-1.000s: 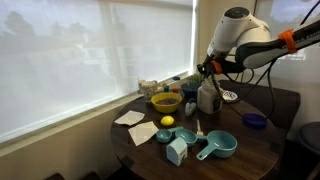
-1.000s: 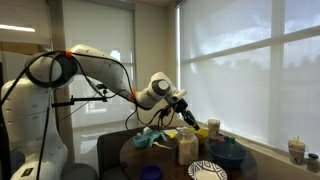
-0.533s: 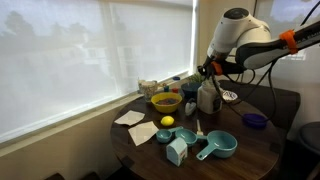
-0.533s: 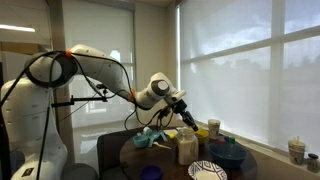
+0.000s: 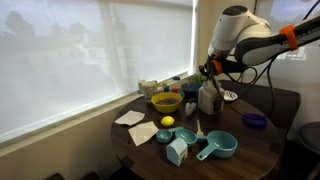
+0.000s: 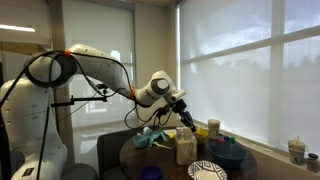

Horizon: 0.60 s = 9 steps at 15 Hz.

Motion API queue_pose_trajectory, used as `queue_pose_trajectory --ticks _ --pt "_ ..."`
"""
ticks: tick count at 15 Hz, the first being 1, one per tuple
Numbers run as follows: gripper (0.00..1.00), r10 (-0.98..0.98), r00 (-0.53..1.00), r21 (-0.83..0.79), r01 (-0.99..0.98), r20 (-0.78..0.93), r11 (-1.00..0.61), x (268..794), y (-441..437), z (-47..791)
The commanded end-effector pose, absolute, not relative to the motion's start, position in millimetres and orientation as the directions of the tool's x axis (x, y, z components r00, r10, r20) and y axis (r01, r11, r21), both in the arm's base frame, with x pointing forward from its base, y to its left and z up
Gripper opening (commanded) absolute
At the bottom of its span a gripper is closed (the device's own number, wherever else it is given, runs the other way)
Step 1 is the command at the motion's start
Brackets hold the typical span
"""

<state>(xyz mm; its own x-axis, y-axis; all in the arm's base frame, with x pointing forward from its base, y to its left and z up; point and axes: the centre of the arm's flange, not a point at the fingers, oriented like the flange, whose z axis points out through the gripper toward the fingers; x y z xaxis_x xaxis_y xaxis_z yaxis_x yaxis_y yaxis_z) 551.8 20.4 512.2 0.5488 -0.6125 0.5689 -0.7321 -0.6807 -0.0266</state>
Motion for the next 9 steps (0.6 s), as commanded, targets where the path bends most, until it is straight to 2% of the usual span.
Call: queue_pose_trajectory --ticks 1,9 --pt "0.03 -0.667 0.537 -0.028 -0.768 0.516 -0.640 550.9 17.3 520.7" --pt "0.03 -0.737 0.518 -0.028 -0.810 0.434 -0.586 551.5 7.5 529.3"
